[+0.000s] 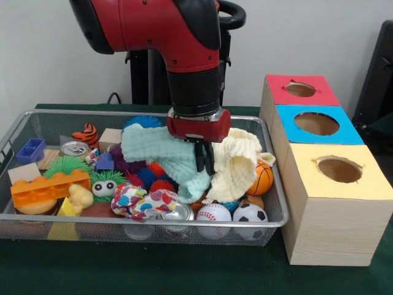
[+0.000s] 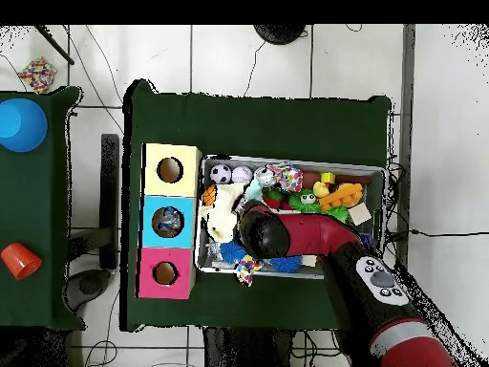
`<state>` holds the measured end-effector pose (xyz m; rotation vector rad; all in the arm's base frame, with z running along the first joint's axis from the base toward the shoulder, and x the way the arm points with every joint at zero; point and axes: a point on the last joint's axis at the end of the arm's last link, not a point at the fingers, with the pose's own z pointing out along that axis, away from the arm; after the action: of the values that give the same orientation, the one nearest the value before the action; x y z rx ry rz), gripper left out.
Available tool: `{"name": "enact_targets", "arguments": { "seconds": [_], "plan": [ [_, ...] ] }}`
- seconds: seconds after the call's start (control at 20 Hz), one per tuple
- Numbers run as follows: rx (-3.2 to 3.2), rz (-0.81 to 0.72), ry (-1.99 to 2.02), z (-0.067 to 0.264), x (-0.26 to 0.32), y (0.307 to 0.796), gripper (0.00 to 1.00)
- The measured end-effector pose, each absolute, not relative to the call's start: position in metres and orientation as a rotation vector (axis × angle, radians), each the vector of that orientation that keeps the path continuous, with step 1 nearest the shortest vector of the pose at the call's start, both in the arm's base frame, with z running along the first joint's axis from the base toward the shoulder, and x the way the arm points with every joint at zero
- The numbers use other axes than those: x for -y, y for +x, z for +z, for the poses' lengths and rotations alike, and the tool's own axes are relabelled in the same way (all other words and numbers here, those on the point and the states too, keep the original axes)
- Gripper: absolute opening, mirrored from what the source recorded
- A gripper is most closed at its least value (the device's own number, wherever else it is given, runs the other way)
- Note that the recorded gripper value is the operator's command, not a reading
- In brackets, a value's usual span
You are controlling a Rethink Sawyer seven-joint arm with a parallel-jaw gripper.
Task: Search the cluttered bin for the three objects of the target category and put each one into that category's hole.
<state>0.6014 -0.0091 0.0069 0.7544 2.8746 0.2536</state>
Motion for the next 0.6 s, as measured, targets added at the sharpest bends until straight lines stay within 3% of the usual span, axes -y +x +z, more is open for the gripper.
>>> {"name": "enact_targets", "arguments": {
  "seconds": [0.6],
  "plan": [
    [-2.871,0.161,0.736,0.029,0.016,0.603,0.0]
  ]
}}
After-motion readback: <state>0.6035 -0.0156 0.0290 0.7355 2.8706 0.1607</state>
